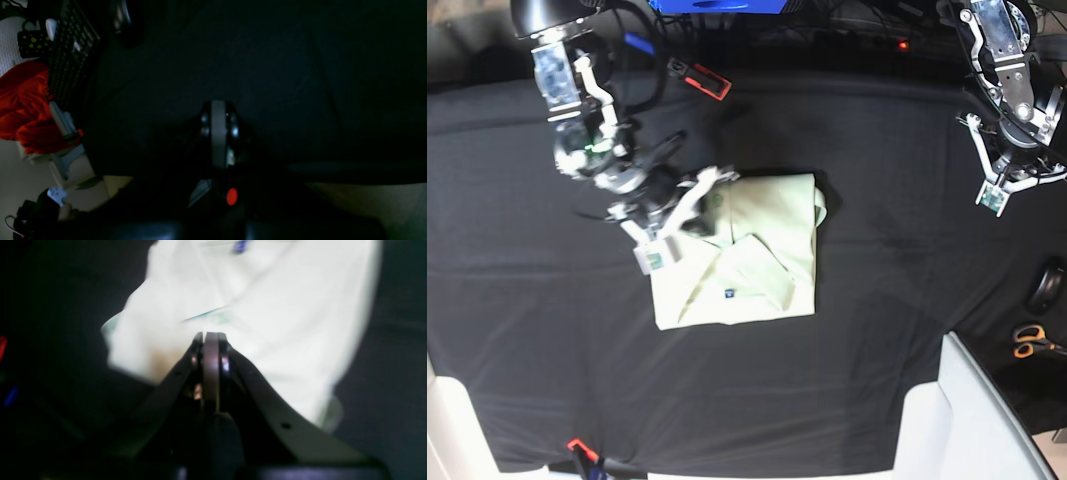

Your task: Fold the T-shirt properly

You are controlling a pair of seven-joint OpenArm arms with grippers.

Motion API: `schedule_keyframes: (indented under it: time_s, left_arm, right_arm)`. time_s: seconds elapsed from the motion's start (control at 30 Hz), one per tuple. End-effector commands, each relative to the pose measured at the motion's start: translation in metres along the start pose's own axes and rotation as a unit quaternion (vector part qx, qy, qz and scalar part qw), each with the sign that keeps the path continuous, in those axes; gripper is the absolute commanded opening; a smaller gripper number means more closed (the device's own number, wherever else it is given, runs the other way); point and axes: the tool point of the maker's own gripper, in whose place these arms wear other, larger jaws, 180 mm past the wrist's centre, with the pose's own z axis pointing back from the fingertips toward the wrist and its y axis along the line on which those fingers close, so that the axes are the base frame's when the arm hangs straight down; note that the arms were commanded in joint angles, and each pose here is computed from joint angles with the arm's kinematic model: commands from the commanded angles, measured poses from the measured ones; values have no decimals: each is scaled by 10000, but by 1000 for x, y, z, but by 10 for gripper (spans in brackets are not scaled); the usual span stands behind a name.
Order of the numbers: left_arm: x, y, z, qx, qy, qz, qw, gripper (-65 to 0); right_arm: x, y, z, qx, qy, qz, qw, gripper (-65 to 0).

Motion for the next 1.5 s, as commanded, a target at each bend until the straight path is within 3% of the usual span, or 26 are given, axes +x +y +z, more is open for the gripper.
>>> schedule_keyframes:
  time_s: [0.0,0.1,0.23,0.33,0.4,0.5,0.6,0.7,0.87,1.0,1.2,1.37,1.47]
  left_arm:
    - [7,8,2,143,-115,48,9998,-650]
    - [14,2,3,106,-198,194,9996,-650]
    - [30,-11,5,-175,-571,652,9961,-650]
    - [57,-22,14,-674,-1329,1422,9786,-650]
    - [69,-26,24,-855,-1919,1666,9634,-650]
    - [85,-46,44,-1064,-2761,1589,9419,-650]
    - [78,-76,58,-1337,-3139,1307,9309,-650]
    - [50,-107,64,-1606,-2989,901,9363,-650]
    - [3,-134,78,-1961,-2547,800,9436,-650]
    - [-28,-155,91,-2253,-2156,770,9470,-650]
    - [-67,-174,90,-2481,-1638,899,9505,-650]
    - [-106,-203,84,-2779,-1069,1140,9478,-650]
    - [-127,-221,72,-2925,-720,1373,9436,-650]
  right_arm:
    - [11,17,-3,235,-178,56,9995,-650]
    - [7,30,-6,334,-104,120,9993,-650]
    - [7,5,6,-141,-139,93,9998,-650]
    - [15,-17,28,-342,-406,427,9977,-650]
    - [14,-32,47,-454,-648,687,9945,-650]
    - [4,-45,74,-519,-879,950,9902,-650]
    - [-11,-61,110,-755,-1097,954,9865,-650]
    - [-25,-76,147,-1157,-1197,781,9829,-650]
    - [-48,-75,185,-1437,-952,598,9832,-650]
    - [-86,-55,197,-1377,-327,278,9895,-650]
    - [-138,-32,209,-1414,501,-299,9882,-650]
    - [-184,-28,202,-1533,1225,-839,9770,-650]
    - [-225,-41,194,-1646,1796,-1058,9641,-650]
